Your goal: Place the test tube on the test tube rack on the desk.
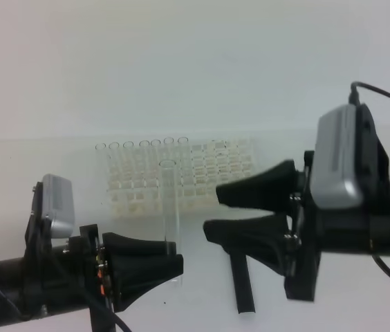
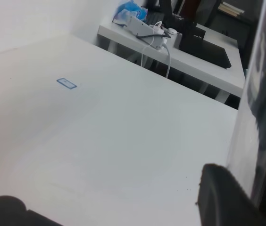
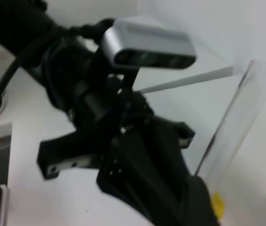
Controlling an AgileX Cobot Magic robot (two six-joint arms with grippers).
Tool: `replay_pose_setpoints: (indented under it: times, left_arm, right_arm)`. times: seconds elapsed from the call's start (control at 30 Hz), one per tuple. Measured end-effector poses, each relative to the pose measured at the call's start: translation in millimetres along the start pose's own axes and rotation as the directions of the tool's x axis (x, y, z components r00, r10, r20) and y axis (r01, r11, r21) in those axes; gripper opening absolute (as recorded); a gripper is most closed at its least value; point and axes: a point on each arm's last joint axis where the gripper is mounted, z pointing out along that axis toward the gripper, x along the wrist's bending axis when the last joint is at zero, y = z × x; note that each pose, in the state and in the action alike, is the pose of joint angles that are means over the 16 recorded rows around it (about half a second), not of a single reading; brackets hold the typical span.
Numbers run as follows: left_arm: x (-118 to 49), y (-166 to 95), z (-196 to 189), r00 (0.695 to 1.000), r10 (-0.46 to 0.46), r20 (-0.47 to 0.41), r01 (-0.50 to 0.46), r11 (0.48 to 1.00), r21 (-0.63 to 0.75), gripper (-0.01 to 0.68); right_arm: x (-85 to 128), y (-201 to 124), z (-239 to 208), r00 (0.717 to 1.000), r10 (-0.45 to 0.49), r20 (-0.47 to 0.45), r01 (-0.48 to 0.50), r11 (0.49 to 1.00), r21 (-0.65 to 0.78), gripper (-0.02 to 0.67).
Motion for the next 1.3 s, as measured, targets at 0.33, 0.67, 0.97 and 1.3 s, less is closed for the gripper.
replay_pose_setpoints:
  times: [0.33,0.67,0.97,1.3]
  left_arm:
    - [0.0,0,0,1.0,0.0,0.0,0.0,1.0,0.0,0.0]
    - [0.0,0,0,1.0,0.001,0.0,-0.001,1.0,0.0,0.0]
    - [0.0,0,0,1.0,0.005,0.0,-0.005,1.0,0.0,0.0]
    - [0.0,0,0,1.0,-0.018,0.0,0.018,1.0,0.0,0.053]
  right_arm:
    - [-19,17,26,0.997,0.053,-0.053,-0.055,0.998,-0.03,0.424]
    - [-28,25,45,0.988,0.062,-0.139,-0.07,0.996,-0.054,0.428]
    - [-32,24,53,0.982,0.067,-0.174,-0.078,0.995,-0.056,0.409]
    - [-31,23,55,0.978,0.085,-0.192,-0.097,0.994,-0.054,0.228]
